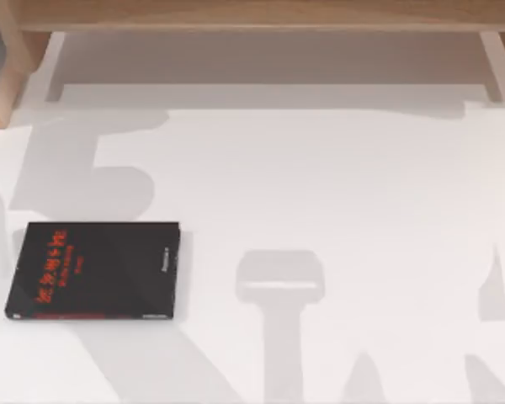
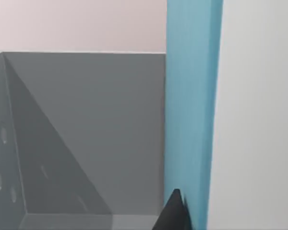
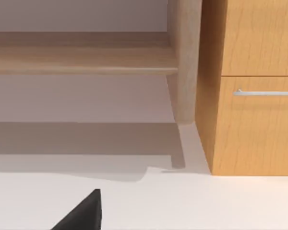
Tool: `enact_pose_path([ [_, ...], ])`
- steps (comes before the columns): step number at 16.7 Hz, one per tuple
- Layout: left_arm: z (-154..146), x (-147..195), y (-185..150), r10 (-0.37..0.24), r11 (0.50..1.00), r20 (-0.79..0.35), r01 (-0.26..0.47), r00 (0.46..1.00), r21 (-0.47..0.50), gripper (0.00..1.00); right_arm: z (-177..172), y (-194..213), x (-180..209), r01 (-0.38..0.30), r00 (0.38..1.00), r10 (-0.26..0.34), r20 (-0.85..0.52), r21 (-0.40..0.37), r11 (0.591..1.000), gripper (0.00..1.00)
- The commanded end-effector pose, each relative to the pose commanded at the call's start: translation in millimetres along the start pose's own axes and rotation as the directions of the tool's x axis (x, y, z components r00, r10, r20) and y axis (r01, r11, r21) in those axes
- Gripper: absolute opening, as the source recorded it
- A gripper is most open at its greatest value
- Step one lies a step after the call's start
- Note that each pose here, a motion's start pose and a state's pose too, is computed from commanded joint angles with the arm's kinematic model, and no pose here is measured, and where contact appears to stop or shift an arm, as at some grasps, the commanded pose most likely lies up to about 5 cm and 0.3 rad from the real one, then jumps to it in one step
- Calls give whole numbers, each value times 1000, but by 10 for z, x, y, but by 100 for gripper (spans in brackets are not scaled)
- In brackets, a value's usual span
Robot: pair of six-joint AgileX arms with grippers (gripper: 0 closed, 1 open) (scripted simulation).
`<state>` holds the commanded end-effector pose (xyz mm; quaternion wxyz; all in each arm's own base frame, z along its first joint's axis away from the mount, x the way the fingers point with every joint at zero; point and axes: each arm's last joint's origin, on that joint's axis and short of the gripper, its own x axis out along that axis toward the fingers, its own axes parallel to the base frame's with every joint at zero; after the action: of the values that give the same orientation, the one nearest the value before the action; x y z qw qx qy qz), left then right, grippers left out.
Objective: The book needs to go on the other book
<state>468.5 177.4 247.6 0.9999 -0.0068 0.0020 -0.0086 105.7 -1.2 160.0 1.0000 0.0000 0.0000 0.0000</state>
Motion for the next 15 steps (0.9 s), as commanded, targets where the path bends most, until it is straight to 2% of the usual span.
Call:
enact_pose_path([
  [15,109,-109,12,3,1000,2,-3,1000,2,0,0,0,0,0,1000,0,0,0,1000,100],
])
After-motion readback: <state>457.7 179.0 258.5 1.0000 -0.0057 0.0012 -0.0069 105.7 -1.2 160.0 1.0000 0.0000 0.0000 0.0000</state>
